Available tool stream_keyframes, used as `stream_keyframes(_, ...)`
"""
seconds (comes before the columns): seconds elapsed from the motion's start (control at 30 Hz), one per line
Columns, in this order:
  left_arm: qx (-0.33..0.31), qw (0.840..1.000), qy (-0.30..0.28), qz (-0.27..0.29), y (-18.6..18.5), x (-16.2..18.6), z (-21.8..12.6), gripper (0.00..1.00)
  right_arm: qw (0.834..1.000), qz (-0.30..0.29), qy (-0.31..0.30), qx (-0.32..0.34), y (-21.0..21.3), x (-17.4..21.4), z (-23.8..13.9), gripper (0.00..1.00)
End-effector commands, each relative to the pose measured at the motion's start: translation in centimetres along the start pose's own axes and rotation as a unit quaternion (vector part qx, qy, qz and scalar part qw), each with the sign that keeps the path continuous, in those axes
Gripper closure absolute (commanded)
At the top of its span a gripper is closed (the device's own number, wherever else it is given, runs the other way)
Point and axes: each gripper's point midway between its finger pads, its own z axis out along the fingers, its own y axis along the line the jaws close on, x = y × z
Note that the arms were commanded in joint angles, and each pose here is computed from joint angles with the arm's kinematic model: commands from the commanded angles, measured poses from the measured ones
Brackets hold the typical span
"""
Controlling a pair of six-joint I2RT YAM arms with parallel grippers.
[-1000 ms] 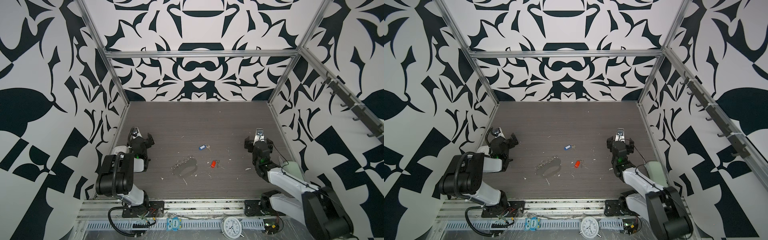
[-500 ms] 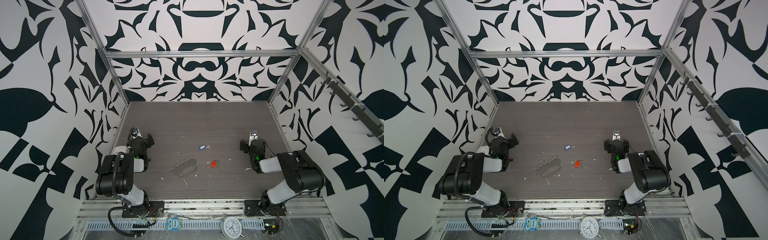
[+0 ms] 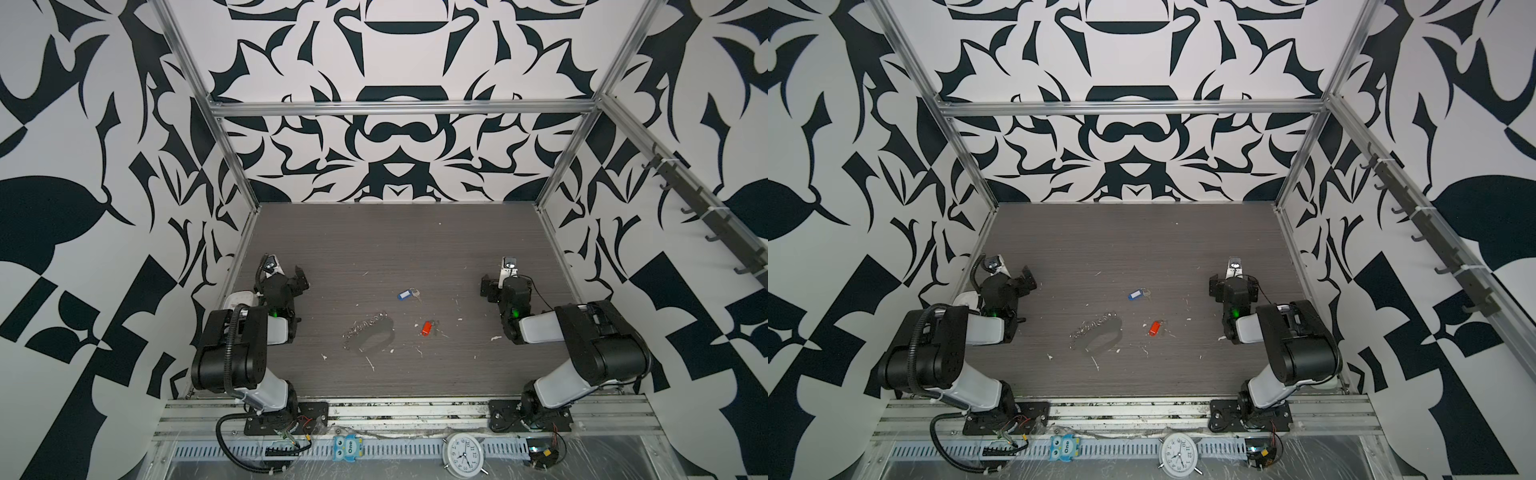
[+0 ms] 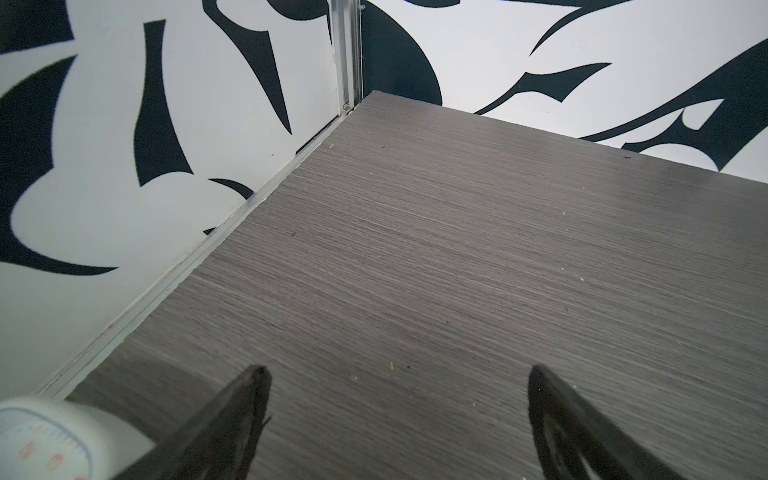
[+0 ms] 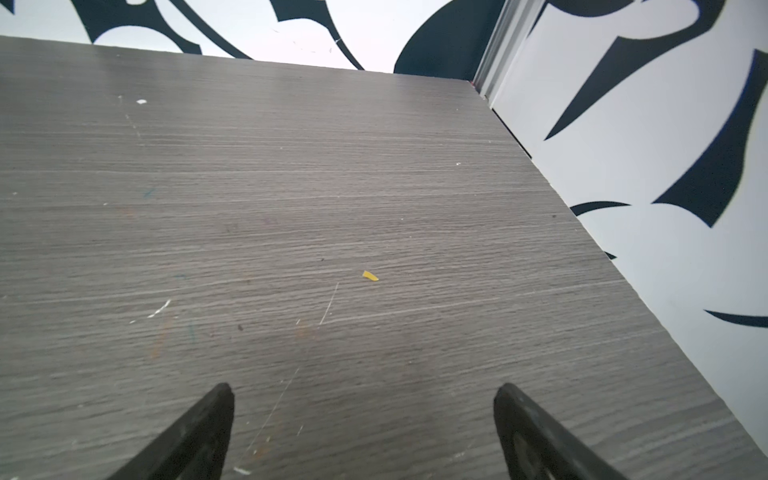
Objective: Remove the keys from the keyring
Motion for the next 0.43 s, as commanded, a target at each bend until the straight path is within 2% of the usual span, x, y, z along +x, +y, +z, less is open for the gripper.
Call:
stream_keyframes(0.0,0.004,1.0,-0.011,-0.003,-0.12,-0.46,-0.03,0.0,0.999,0.022,-0.033,0.019,-0.83,-2.0,-0.19,0.0)
stream_keyframes(0.4,0.004,1.0,-0.011,-0.003,-0.12,-0.44,-0.02,0.0,0.999,0.014,-0.029,0.001,-0.15,-1.96,0.08,0.0)
